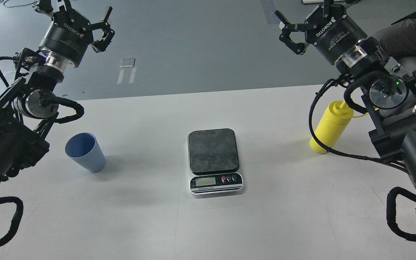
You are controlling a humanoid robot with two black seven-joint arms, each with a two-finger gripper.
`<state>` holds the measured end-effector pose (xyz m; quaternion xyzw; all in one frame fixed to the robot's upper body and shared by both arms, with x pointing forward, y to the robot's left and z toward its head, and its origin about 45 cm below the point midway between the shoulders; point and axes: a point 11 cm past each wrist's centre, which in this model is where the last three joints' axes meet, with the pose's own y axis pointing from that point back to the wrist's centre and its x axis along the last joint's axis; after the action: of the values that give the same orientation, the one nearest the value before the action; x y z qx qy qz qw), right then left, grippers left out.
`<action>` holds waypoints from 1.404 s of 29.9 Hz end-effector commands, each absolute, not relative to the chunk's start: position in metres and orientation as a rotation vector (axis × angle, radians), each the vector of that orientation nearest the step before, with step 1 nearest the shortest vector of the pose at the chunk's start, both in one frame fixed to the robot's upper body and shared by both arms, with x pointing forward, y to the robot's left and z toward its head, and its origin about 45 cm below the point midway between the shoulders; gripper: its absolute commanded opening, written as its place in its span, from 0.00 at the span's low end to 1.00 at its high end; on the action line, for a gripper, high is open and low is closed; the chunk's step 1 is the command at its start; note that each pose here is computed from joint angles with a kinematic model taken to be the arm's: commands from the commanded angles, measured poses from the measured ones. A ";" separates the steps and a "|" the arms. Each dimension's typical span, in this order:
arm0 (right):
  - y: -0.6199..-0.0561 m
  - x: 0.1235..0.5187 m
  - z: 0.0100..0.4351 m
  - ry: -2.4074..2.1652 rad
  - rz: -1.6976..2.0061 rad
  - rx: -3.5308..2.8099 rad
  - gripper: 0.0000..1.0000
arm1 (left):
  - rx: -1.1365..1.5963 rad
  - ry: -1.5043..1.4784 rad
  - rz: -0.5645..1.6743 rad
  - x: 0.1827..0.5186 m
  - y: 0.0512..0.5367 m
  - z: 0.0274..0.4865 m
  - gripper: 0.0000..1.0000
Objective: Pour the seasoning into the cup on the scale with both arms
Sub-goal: 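Reach the left gripper to the blue cup and grasp it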
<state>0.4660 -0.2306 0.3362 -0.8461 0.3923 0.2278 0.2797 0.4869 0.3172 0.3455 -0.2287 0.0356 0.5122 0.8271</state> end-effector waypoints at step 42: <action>-0.229 0.463 0.331 1.049 0.624 -2.266 1.00 | 1.256 -1.117 0.344 0.339 0.451 0.215 0.98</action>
<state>0.4630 -0.2293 0.3311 -0.8452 0.3910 0.2328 0.2802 0.3405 0.4437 0.2174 0.5456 -0.4997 0.1486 0.6561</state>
